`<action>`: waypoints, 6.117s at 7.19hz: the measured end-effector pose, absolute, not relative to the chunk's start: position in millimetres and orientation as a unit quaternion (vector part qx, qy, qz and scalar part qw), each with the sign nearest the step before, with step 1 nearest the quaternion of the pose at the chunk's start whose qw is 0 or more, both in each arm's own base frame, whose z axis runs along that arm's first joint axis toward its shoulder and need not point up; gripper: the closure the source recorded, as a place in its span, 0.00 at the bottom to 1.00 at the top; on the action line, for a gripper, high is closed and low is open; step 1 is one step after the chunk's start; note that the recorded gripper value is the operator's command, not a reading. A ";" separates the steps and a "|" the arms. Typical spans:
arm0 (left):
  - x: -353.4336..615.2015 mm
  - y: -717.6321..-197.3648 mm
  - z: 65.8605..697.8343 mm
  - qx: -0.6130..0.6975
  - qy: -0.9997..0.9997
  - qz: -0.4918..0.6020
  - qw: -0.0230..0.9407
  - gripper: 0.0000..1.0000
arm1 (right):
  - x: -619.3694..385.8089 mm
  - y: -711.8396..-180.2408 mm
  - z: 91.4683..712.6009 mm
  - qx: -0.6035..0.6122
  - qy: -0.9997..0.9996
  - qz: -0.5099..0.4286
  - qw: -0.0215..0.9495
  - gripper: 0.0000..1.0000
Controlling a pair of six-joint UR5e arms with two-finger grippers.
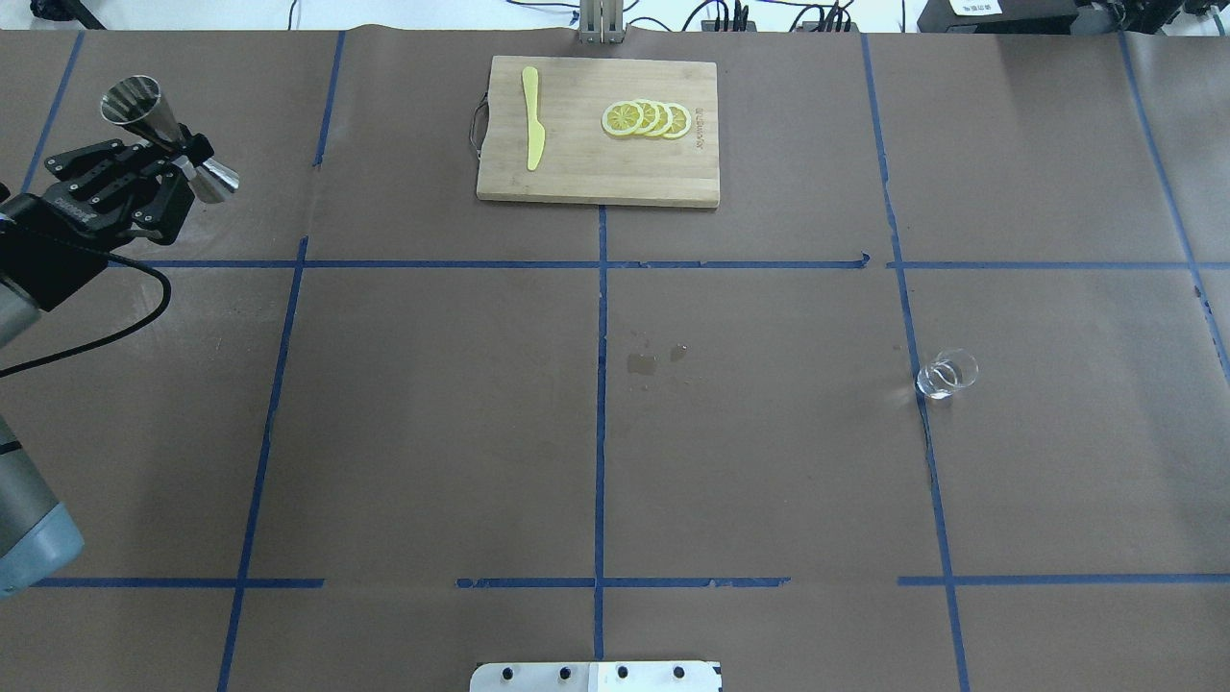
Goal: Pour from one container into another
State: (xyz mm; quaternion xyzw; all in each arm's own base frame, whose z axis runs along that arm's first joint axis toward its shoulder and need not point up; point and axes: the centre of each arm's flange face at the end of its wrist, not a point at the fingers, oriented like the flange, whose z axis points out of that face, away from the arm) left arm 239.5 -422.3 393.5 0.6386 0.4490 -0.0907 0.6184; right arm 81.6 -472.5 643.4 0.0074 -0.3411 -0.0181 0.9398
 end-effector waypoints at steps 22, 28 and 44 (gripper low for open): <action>372.5 -336.3 505.3 0.588 0.318 -0.241 0.703 1.00 | 81.7 -476.8 638.7 0.012 -0.341 -0.020 0.940 0.00; 382.3 -323.5 524.6 0.597 0.301 -0.248 0.701 1.00 | 81.8 -476.6 639.0 0.012 -0.340 -0.020 0.940 0.00; 413.3 -291.6 548.0 0.605 0.296 -0.246 0.697 1.00 | 87.5 -473.4 641.0 0.012 -0.341 -0.014 0.940 0.00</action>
